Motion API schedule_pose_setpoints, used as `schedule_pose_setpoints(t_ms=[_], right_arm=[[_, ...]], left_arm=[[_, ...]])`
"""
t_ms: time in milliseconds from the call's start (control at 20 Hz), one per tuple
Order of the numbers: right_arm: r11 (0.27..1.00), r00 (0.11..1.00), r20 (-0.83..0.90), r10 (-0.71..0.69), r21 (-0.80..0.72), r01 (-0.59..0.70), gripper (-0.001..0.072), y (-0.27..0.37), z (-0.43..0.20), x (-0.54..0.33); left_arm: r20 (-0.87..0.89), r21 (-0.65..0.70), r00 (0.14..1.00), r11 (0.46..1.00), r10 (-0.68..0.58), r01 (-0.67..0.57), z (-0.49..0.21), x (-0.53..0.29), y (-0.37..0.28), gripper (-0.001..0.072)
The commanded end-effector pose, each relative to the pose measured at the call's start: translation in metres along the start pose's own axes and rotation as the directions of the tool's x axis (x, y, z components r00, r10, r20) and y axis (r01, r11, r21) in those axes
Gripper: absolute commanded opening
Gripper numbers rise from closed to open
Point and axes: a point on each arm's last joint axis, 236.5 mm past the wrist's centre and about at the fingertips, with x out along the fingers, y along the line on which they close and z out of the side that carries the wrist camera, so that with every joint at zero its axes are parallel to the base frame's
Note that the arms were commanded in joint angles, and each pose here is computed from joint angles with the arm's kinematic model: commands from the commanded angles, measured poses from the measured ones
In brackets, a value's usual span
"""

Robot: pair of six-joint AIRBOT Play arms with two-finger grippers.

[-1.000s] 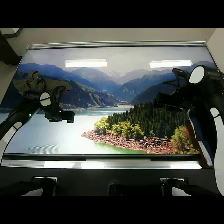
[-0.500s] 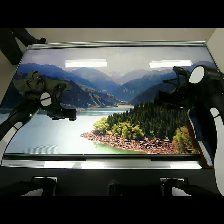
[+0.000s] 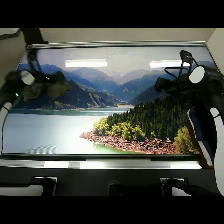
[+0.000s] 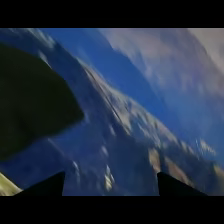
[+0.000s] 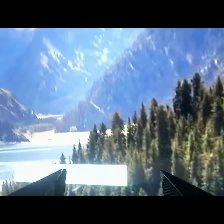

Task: Fold the shirts.

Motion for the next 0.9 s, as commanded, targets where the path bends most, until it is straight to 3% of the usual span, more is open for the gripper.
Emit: schedule_pose_setpoints(t_ms=[0,100,250,650,700,800,850], right_arm=[[0.999,0.999,0.011,0.04,0.021,-0.04,0.0679,0.01,0.002,0.0],[0.998,0.998,-0.019,0.062,0.034,-0.062,0.0679,0.015,-0.005,0.0],[0.996,0.996,-0.036,0.078,0.044,-0.077,0.0679,0.019,-0.009,0.0],[0.995,0.993,-0.076,0.091,0.052,-0.087,0.0679,0.022,-0.018,-0.001],[0.994,0.991,-0.086,0.099,0.056,-0.094,0.0679,0.024,-0.02,-0.001],[0.993,0.989,-0.099,0.11,0.063,-0.104,0.0679,0.026,-0.024,-0.002],[0.992,0.989,-0.099,0.112,0.064,-0.106,0.0678,0.027,-0.023,-0.002]], left_arm=[[-0.009,-0.345,0.987,0.926,0.157,-0.151,0.065,0.001,0.136,0.072],[-0.101,-0.51,0.986,0.844,0.136,-0.168,0.049,0.013,0.187,0.072],[-0.124,-0.659,0.992,0.747,0.007,-0.088,0.027,0.048,0.205,0.072],[-0.095,-0.679,0.995,0.733,-0.026,-0.045,0.005,0.128,0.205,0.0719],[-0.081,-0.677,0.996,0.736,-0.044,-0.023,0.006,0.132,0.201,0.0645],[-0.067,-0.664,0.996,0.748,-0.05,-0.008,0.011,0.13,0.199,0.0042],[-0.05,-0.619,0.997,0.786,-0.051,0.01,0.019,0.123,0.196,0.0034]])
